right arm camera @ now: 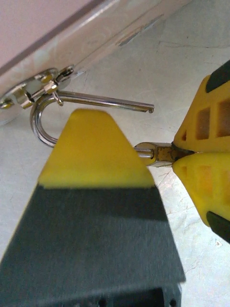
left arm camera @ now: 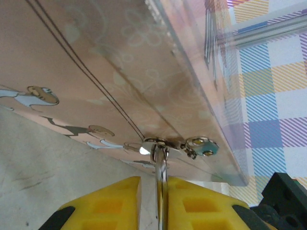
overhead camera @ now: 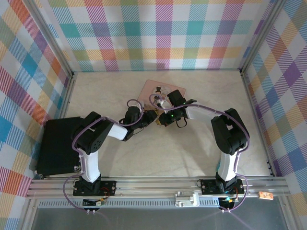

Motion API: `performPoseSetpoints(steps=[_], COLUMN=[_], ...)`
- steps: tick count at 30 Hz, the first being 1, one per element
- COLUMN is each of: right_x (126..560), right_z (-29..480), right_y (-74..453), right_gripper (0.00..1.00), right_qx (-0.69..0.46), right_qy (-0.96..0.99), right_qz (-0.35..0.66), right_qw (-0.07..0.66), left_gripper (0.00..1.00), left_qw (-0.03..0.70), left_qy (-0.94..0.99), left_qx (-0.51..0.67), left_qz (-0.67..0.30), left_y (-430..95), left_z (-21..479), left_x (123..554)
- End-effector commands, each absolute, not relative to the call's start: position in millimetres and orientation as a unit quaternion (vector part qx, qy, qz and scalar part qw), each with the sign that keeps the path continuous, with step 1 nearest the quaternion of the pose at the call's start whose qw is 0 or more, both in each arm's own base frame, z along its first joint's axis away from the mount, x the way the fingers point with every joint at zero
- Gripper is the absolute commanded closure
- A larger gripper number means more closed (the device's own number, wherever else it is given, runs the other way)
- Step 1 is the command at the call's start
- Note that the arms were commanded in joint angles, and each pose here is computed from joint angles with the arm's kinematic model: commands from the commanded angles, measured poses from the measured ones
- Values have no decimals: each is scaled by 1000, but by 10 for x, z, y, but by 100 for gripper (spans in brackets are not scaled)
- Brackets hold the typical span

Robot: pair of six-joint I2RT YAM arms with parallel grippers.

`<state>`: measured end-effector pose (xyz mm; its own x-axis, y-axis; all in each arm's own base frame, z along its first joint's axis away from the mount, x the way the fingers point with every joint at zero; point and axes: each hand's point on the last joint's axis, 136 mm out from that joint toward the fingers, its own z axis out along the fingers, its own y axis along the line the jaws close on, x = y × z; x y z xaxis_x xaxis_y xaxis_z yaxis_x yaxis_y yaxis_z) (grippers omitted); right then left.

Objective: Unlock the padlock with the key

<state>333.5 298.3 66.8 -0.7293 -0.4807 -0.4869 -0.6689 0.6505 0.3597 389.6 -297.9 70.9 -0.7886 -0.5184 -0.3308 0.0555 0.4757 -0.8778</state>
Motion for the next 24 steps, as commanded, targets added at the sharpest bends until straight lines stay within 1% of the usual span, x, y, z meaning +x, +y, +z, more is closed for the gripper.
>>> performPoseSetpoints(steps=[1, 2, 4, 6, 7, 10, 12, 15, 19, 21, 24], right_x=[3323, 3324, 3323, 3320, 3323, 3340, 3362, 3372, 3490, 3588, 3736], right_z=[875, 874, 880, 892, 913, 1049, 1179, 1422, 1620, 1628, 1563], right_y=[3103, 3102, 3103, 3105, 3105, 3082, 3008, 2825, 2399, 2107, 1818], right_gripper=[100, 100, 100, 100, 100, 80, 63, 50, 39, 36, 30], right_qx=[-343, -343, -344, -345, -344, -325, -298, -227, -101, -37, 28], right_qy=[869, 869, 868, 867, 867, 869, 877, 893, 916, 926, 928], right_qz=[297, 296, 296, 297, 298, 301, 299, 303, 267, 221, 174], right_qw=[199, 199, 199, 201, 204, 219, 230, 246, 282, 303, 327], left_gripper=[81, 82, 89, 100, 100, 100, 100, 100, 100, 100, 100], left_qw=[297, 297, 296, 294, 295, 295, 296, 300, 307, 311, 319], left_qy=[814, 815, 816, 817, 816, 817, 817, 814, 808, 804, 796], left_qx=[-137, -137, -136, -136, -136, -138, -143, -151, -164, -171, -186], left_qz=[-480, -478, -477, -477, -478, -476, -474, -474, -476, -477, -481], left_y=[-3038, -3046, -3058, -3067, -3069, -3053, -3029, -2988, -2949, -2932, -2919], left_z=[654, 648, 645, 638, 648, 653, 651, 670, 684, 695, 708], left_x=[3949, 3960, 3979, 3982, 3984, 3968, 3954, 3943, 3946, 3960, 3984])
